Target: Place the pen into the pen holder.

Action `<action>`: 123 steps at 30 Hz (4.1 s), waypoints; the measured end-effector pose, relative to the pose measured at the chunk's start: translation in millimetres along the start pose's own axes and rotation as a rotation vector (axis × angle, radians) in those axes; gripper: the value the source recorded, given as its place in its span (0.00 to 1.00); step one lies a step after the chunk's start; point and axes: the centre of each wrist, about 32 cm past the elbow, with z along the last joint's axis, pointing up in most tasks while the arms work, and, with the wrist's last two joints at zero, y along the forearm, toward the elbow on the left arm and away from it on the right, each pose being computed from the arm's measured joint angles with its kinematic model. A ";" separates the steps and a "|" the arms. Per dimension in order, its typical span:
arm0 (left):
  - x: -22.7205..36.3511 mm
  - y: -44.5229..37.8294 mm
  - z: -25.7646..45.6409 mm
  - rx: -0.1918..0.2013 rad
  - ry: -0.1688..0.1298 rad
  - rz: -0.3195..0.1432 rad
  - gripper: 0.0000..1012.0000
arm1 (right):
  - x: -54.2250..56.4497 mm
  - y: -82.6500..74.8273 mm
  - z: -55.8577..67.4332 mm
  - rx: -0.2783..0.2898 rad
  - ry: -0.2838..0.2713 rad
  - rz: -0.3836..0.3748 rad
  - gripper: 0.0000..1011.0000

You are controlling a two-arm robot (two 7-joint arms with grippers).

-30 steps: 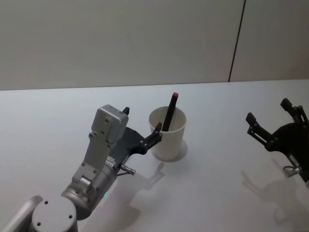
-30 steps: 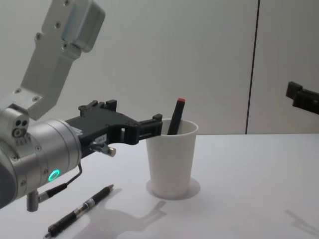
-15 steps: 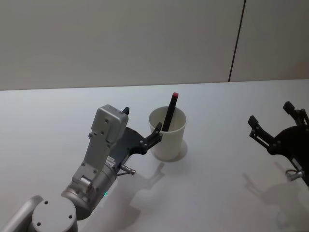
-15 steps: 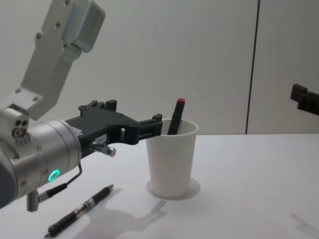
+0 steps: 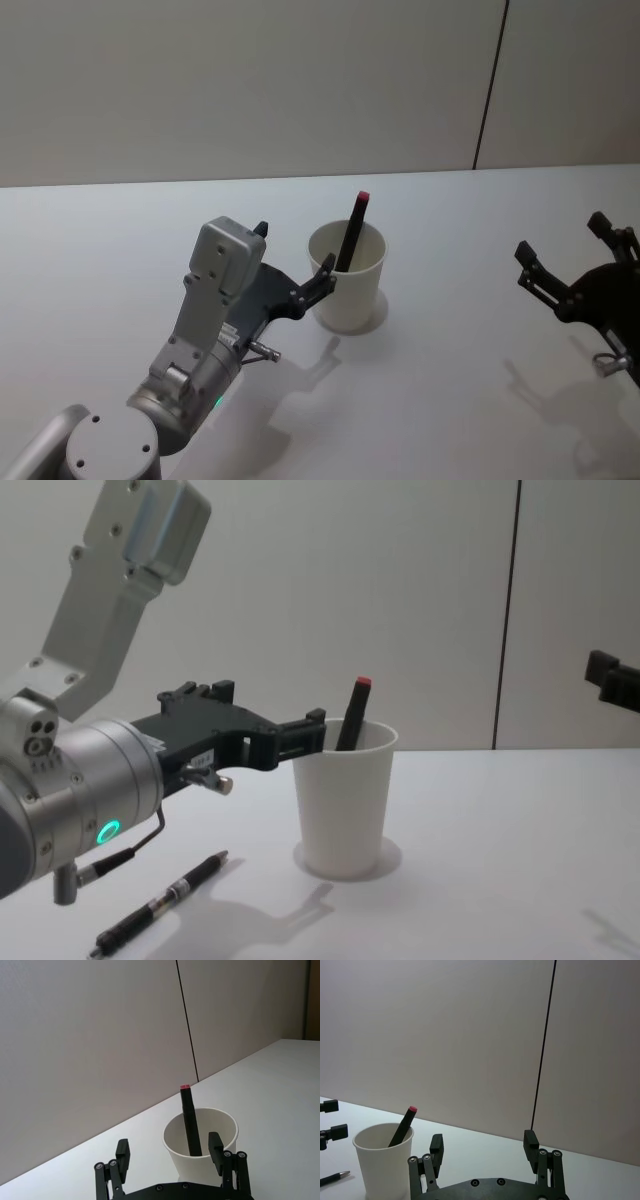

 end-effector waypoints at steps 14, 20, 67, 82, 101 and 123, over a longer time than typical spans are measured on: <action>-0.5 0.3 1.0 0.016 -0.013 0.011 0.99 | 0.0 -0.5 0.3 -0.001 -0.001 0.000 0.99; 0.7 0.7 4.1 0.048 -0.002 0.021 0.99 | -0.2 -0.6 0.3 0.000 0.000 0.000 0.99; 45.8 44.7 30.5 0.423 0.149 0.046 0.99 | -0.2 -0.8 0.2 -0.001 0.000 0.000 0.99; 49.4 52.8 27.7 0.489 0.154 0.037 0.99 | -0.2 -0.8 0.2 -0.001 0.000 0.000 0.99; 46.2 43.3 15.0 0.550 0.157 -0.017 0.99 | -0.2 -0.8 0.2 -0.001 0.000 0.000 0.99; 52.6 41.1 11.4 0.570 0.173 -0.015 0.99 | -0.2 -0.8 0.2 -0.001 0.000 0.000 0.99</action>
